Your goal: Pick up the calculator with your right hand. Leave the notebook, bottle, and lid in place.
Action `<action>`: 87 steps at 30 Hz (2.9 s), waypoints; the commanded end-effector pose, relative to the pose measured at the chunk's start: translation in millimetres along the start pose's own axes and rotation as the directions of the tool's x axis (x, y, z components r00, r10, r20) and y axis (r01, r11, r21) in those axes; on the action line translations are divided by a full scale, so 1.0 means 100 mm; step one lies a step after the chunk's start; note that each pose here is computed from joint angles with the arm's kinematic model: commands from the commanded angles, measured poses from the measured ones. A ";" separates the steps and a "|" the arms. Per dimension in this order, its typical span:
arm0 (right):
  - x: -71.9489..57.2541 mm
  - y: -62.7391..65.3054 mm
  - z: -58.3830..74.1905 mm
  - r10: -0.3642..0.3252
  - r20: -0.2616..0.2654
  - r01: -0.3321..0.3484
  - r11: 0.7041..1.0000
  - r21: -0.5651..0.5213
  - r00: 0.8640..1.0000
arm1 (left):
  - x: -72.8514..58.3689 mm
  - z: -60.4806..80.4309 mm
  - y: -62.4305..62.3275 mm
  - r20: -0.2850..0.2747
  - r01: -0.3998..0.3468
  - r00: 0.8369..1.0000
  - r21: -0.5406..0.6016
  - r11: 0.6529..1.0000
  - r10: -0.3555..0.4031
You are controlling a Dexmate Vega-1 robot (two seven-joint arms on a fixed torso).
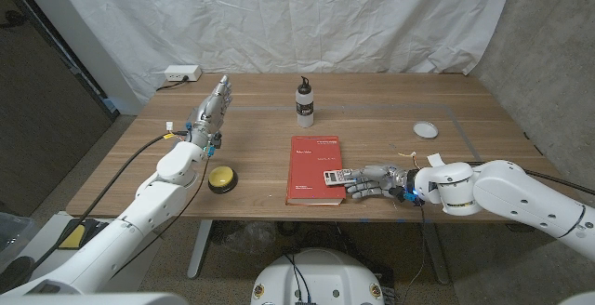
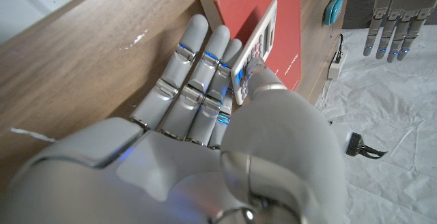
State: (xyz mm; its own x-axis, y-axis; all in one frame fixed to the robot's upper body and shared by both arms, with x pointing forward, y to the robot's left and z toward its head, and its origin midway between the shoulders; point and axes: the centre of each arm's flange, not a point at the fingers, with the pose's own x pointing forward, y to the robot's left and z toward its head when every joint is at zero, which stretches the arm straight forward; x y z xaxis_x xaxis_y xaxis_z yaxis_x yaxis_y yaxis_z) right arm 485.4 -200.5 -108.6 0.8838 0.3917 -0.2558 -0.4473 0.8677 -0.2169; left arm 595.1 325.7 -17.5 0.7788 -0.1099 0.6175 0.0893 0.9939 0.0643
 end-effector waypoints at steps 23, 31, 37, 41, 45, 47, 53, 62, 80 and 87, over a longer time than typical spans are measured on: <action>-0.11 -0.11 -0.07 -0.013 0.062 0.011 0.999 0.039 0.998 | -0.02 0.10 -0.13 0.007 0.000 1.000 0.016 1.000 0.000; -0.12 -0.11 -0.09 -0.012 0.083 0.008 0.999 0.048 0.996 | -0.04 0.15 -0.14 0.008 -0.001 1.000 0.027 1.000 0.001; -0.15 -0.11 -0.07 -0.027 0.087 0.024 0.999 0.034 0.996 | -0.08 0.17 -0.13 0.010 -0.006 1.000 0.029 1.000 0.005; -0.16 -0.11 -0.05 -0.021 0.100 0.018 0.999 0.032 0.995 | -0.10 0.18 -0.13 0.011 -0.007 1.000 0.030 1.000 0.007; -0.18 -0.10 -0.03 -0.020 0.117 0.017 0.999 0.028 0.993 | -0.11 0.19 -0.13 0.013 -0.006 1.000 0.032 0.999 0.006; -0.19 -0.10 -0.01 -0.026 0.119 0.023 1.000 0.021 0.993 | -0.11 0.20 -0.14 0.014 -0.008 1.000 0.033 0.999 0.007; -0.22 -0.10 0.03 -0.030 0.139 0.028 0.999 0.015 0.990 | -0.12 0.21 -0.14 0.013 -0.007 1.000 0.035 0.999 0.007; -0.24 -0.09 0.08 -0.035 0.166 0.034 0.999 0.006 0.985 | -0.13 0.24 -0.15 0.008 -0.003 1.000 0.042 0.999 0.003; -0.38 -0.03 0.39 -0.026 0.255 0.043 0.997 -0.059 0.967 | -0.19 0.28 -0.10 0.008 -0.010 1.000 0.052 0.999 0.010; -0.40 -0.04 0.47 -0.019 0.280 0.038 0.997 -0.063 0.960 | -0.19 0.29 -0.09 0.009 -0.011 1.000 0.058 0.998 0.011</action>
State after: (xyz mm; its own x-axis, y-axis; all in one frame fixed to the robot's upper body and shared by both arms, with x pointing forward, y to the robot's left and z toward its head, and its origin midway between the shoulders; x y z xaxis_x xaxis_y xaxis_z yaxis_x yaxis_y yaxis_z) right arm 462.5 -210.0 -69.0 0.9024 0.4307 -0.0160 -0.4192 0.8685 -0.2645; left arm 563.9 316.2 -7.1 0.7748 -0.1027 0.6238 0.0506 0.9936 0.1007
